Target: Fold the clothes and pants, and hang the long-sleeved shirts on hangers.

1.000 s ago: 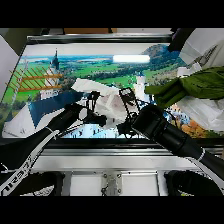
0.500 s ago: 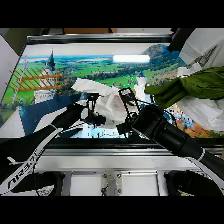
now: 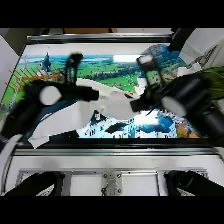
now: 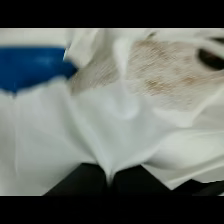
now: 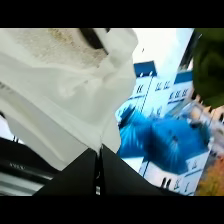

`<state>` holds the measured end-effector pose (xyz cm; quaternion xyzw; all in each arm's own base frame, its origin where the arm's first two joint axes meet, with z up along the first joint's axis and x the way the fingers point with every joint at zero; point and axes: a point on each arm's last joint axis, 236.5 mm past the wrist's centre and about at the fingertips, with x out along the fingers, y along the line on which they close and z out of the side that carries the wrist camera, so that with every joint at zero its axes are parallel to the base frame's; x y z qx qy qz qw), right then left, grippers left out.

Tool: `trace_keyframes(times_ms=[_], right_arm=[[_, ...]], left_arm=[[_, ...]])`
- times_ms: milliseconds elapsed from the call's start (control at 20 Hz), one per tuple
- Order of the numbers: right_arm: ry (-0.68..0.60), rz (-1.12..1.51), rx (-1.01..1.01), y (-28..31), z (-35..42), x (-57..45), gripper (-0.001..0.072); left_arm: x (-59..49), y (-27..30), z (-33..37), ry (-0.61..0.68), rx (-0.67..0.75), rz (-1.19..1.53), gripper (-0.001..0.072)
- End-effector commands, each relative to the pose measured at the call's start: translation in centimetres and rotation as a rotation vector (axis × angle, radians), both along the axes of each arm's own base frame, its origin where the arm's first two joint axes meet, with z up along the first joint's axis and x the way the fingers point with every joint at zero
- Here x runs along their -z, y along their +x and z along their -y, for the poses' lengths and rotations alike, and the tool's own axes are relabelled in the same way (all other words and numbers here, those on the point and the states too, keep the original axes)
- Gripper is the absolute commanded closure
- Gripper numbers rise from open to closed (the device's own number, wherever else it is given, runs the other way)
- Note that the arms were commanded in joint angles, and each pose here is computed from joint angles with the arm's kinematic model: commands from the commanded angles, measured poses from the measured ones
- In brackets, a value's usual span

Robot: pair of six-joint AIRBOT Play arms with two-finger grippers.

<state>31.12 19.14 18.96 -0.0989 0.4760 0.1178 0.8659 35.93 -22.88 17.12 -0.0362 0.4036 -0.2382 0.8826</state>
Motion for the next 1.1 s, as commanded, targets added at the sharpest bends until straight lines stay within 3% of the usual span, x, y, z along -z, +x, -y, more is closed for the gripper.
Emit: trace_keyframes(times_ms=[0, 200, 350, 550, 700, 850, 1050], right_arm=[[0.079, 0.249, -0.026, 0.8, 2.8, -12.1, 0.0698], [0.237, 0.469, -0.020, -0.9, 4.1, -21.4, 0.0699], [0.254, 0.492, -0.015, -1.5, 4.7, -22.2, 0.0699], [0.188, 0.402, 0.019, -0.6, 4.8, -18.5, 0.0699], [0.088, 0.171, 0.086, -1.5, 5.2, -11.4, 0.0699], [-0.017, -0.095, 0.022, -4.8, 2.6, -2.5, 0.0699], [0.013, -0.304, -0.162, -9.4, -3.4, 5.7, 0.0698]], left_arm=[[-18.6, -5.6, 0.8, -0.185, 0.108, 0.361, 0.0690], [-30.7, -11.5, 2.7, -0.350, 0.244, 0.615, 0.0690], [-31.8, -10.9, 3.8, -0.344, 0.261, 0.615, 0.0690], [-22.8, -5.4, 3.5, -0.156, 0.194, 0.382, 0.0690], [-11.4, -3.0, -0.3, 0.022, 0.093, 0.066, 0.0690], [-1.2, -4.7, -3.3, 0.137, 0.054, -0.175, 0.0690], [10.4, -11.7, -4.6, 0.172, 0.074, -0.486, 0.0690]])
